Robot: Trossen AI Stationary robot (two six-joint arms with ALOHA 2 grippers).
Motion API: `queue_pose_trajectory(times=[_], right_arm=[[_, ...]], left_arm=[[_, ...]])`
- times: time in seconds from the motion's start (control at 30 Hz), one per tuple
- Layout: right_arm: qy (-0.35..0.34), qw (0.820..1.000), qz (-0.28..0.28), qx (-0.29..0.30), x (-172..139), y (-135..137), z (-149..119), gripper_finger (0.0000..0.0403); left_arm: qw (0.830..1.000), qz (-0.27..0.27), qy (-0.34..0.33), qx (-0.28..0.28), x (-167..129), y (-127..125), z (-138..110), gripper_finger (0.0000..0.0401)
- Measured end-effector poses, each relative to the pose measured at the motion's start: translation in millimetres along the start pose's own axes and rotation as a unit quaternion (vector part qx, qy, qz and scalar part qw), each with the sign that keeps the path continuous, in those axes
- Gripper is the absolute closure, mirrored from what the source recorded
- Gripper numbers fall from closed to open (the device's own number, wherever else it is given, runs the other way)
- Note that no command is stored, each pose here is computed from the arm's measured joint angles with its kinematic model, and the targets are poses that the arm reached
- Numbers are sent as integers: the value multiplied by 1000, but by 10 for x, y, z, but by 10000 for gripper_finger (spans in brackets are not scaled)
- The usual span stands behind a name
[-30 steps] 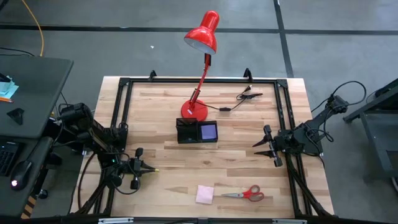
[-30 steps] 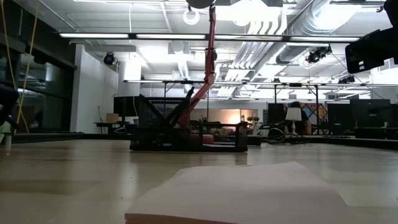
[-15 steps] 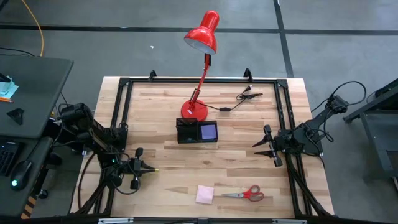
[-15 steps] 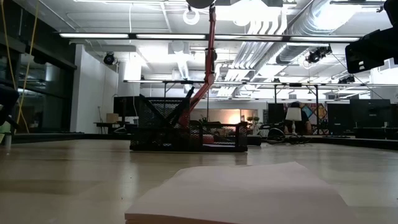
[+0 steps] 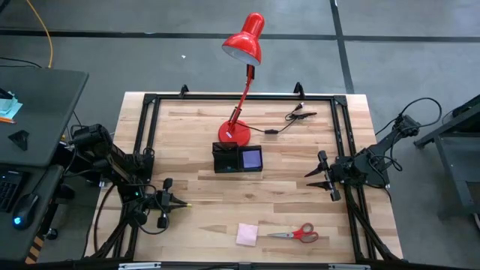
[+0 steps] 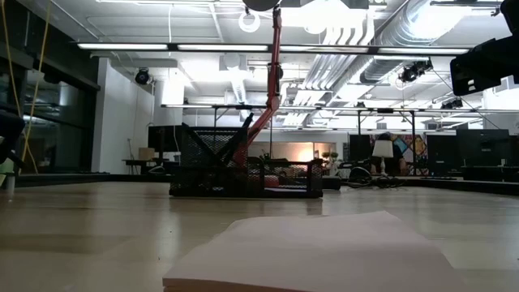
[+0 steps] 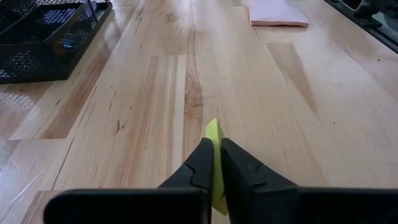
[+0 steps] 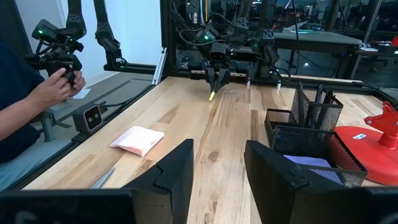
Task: Pick and place office supplies into organizer
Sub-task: Put the green eraser into the black desk organizer
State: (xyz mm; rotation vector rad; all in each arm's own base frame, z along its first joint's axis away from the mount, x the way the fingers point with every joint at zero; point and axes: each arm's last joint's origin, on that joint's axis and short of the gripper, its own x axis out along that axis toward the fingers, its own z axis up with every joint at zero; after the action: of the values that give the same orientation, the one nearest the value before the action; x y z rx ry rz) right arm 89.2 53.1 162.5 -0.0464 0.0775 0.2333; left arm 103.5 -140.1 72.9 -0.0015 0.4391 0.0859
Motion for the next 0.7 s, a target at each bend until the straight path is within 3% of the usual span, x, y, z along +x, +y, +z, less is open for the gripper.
queue_pose_trajectory(times=[0.7], right_arm=[[0,1000,0,0,0,0,0,269]], left_arm=[[1000,1,-3,-2,0,-1,4,393]])
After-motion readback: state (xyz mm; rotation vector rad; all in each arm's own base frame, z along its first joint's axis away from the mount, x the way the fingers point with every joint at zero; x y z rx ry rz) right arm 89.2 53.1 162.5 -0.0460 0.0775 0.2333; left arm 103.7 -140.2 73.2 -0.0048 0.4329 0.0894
